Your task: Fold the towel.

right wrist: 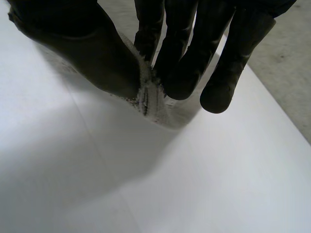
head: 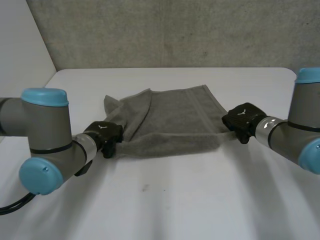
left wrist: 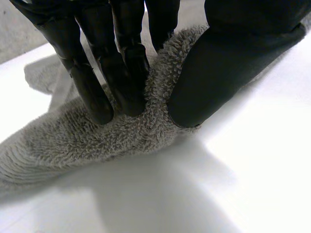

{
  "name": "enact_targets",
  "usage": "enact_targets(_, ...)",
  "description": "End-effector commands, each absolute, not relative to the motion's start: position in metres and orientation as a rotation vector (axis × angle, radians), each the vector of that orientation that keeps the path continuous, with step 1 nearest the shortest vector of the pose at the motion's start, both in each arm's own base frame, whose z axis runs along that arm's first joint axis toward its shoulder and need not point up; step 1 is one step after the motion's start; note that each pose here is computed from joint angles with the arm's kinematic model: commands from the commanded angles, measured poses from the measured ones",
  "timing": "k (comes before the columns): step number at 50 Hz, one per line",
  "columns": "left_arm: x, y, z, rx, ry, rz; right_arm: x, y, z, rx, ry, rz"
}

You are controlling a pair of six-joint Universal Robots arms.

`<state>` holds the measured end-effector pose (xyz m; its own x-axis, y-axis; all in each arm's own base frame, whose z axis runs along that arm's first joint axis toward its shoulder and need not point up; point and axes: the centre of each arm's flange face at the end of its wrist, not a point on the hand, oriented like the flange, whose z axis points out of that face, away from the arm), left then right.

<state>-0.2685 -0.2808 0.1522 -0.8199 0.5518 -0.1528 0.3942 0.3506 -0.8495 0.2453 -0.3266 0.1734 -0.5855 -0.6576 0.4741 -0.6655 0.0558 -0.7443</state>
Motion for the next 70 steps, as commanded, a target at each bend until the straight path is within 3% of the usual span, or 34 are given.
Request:
enact_targets(1, -0.263, -0.261, 0.165, -0.877, -2.432, 1.461, 0.225, -0.323, 0.184, 1.351, -2.251, 1.643)
enact_targets(9, -0.26, -0.261, 0.179, -0.865, -2.402, 1.517, 0.203, -0.333, 0.18, 1.263, -2.256, 1.633)
enact_targets(20, -0.246, -0.295, 0.194, -0.956, -2.401, 1.669, 0.203, -0.331, 0.173, 1.254, -2.262, 1.639)
enact_targets(40, -0.207, -0.318, 0.15, -0.887, -2.607, 1.517, 0.201, -0.335, 0.162, 1.248, -2.254, 1.629)
enact_targets(46, -0.206, -0.319, 0.135, -0.892, -2.628, 1.469, 0.202, -0.334, 0.161, 1.25, -2.253, 1.63)
enact_targets(57, -0.211, -0.316, 0.138, -0.908, -2.572, 1.463, 0.201, -0.335, 0.167, 1.234, -2.235, 1.653)
enact_targets(65, -0.212, -0.311, 0.193, -0.899, -2.456, 1.657, 0.201, -0.331, 0.218, 1.189, -2.096, 1.787)
enact_targets(67, -0.212, -0.304, 0.227, -0.887, -2.382, 1.776, 0.197, -0.324, 0.261, 1.15, -2.0, 1.87)
enact_targets(68, -0.212, -0.304, 0.228, -0.887, -2.381, 1.777, 0.197, -0.324, 0.261, 1.15, -1.999, 1.87)
enact_targets(70, -0.208, -0.29, 0.273, -0.869, -2.294, 1.924, 0.189, -0.312, 0.312, 1.104, -1.914, 1.935)
